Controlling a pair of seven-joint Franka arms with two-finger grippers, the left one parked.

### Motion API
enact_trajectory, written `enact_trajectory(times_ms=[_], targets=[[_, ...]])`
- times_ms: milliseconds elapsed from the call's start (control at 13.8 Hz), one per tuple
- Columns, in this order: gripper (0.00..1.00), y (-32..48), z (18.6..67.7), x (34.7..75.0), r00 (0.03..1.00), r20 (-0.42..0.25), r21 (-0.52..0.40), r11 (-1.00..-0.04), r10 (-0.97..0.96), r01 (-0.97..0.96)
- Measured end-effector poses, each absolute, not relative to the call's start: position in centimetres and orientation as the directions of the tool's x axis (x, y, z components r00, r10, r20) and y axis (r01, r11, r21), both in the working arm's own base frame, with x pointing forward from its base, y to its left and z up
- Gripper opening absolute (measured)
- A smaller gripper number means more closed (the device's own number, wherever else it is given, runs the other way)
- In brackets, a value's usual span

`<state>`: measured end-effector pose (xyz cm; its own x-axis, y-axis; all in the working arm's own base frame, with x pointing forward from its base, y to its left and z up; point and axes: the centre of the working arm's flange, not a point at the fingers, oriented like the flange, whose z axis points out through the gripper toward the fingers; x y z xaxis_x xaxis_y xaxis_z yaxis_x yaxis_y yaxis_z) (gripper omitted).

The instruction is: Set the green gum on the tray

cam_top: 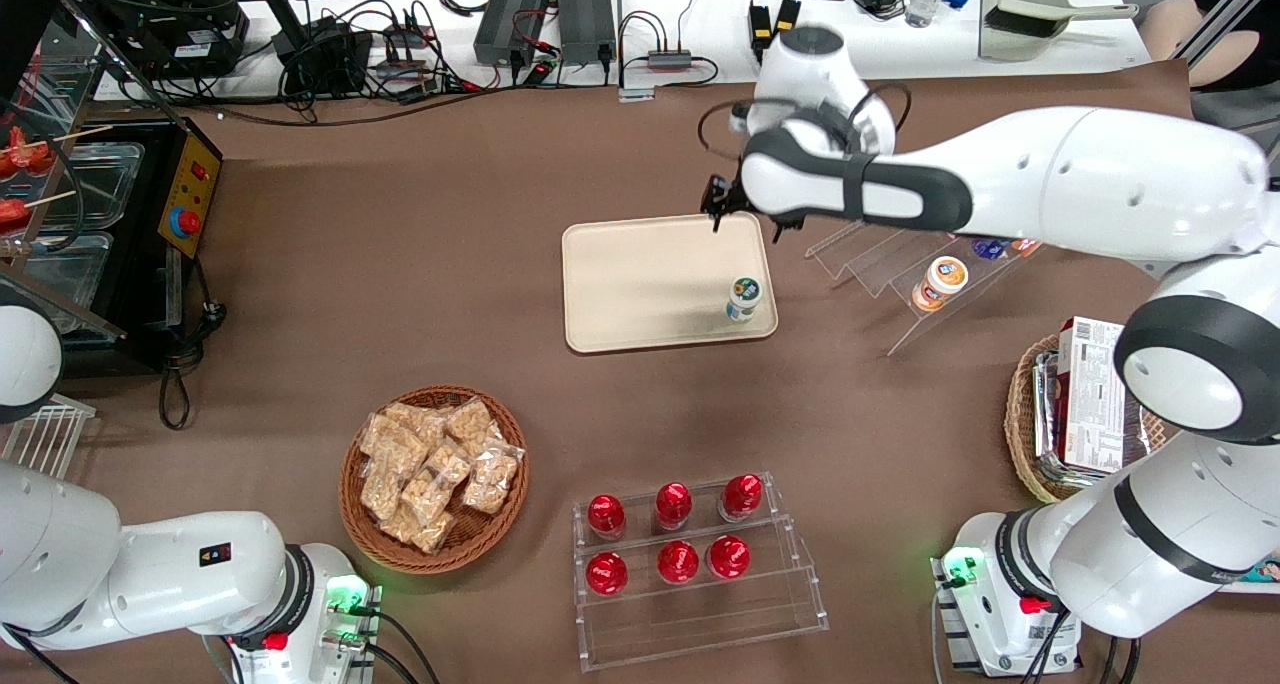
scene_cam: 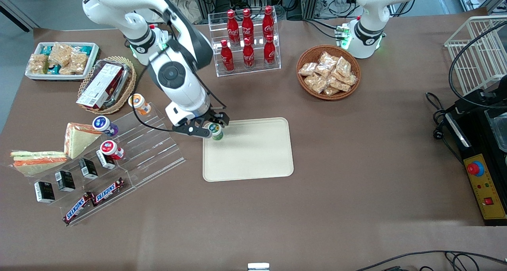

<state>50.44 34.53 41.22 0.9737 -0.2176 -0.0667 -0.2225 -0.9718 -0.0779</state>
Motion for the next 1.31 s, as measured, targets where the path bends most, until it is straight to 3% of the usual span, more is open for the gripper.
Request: enact_trajectory(times_ms=[291, 582, 800, 1091, 1309], targets=[[1.00, 29.6, 54.2, 53.1, 0.990, -0.022, -0.055, -0.989, -0.136, -0.137], [1.00, 18.9, 62.0, 54.6, 0.994, 0.081, -0.073, -0.995, -0.076, -0.070], [1.00, 10.1, 64.3, 55.6, 0.989, 0.131, -0.037, -0.997, -0.075, -0.071], [1.00, -1.0, 63.9, 56.4, 0.992, 0.126, -0.005, -1.000, -0.027, -0.027], [1.00, -4.6, 63.5, 56.4, 0.991, 0.118, 0.000, -0.998, -0.056, -0.056]])
